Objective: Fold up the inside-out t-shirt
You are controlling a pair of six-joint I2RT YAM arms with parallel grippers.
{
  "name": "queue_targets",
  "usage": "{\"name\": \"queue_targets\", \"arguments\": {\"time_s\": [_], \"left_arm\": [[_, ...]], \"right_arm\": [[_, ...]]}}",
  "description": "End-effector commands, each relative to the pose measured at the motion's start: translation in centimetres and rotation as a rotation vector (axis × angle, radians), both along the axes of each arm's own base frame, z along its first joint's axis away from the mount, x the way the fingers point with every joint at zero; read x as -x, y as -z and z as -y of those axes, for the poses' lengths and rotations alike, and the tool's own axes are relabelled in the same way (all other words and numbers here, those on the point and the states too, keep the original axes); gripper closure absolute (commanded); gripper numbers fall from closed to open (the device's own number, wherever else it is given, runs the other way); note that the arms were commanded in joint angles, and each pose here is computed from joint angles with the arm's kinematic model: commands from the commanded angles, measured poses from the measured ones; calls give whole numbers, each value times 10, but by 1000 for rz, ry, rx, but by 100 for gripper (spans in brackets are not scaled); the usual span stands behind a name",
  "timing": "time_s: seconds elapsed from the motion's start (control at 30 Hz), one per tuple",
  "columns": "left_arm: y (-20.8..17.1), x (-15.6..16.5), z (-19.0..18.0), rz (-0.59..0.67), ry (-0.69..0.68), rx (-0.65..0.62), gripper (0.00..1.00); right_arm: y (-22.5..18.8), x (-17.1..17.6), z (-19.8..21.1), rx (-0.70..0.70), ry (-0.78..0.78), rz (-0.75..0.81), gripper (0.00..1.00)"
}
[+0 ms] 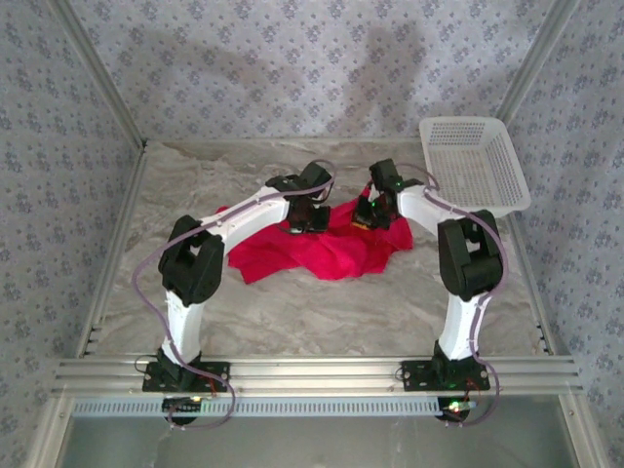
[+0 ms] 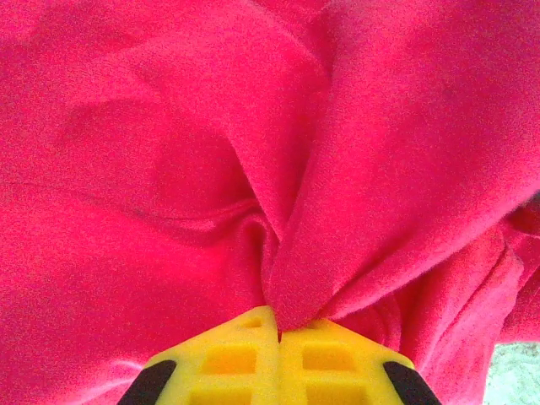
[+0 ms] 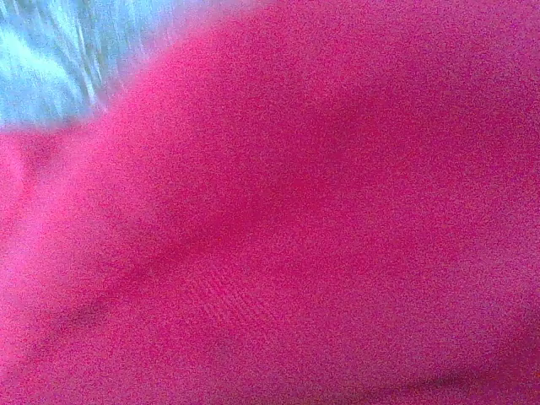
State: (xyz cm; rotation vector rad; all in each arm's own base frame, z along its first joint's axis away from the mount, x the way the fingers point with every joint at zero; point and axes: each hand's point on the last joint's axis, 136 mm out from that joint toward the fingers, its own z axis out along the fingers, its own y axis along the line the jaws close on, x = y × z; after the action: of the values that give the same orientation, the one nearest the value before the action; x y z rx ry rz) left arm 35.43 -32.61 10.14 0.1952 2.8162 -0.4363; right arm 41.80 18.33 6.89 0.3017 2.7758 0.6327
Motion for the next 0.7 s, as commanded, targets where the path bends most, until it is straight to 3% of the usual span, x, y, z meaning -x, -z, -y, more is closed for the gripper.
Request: {"name": "queue_targets", "arguments": {"time_s": [0.0, 0.17, 0.47, 0.67], "left_arm": [[-23, 2, -5, 26, -2, 40, 100], [-17, 1, -11, 19, -15, 35, 100], [-13, -3, -13, 7, -23, 48, 100], [-11, -4, -13, 1, -25, 56, 100]], "right_arm": [[-25, -48, 39, 116, 113, 111, 82], [-28, -52, 37, 105, 90, 99, 80], [-43, 14, 14, 50, 10, 115, 67], [-31, 28, -8, 23, -32, 100, 59]]}}
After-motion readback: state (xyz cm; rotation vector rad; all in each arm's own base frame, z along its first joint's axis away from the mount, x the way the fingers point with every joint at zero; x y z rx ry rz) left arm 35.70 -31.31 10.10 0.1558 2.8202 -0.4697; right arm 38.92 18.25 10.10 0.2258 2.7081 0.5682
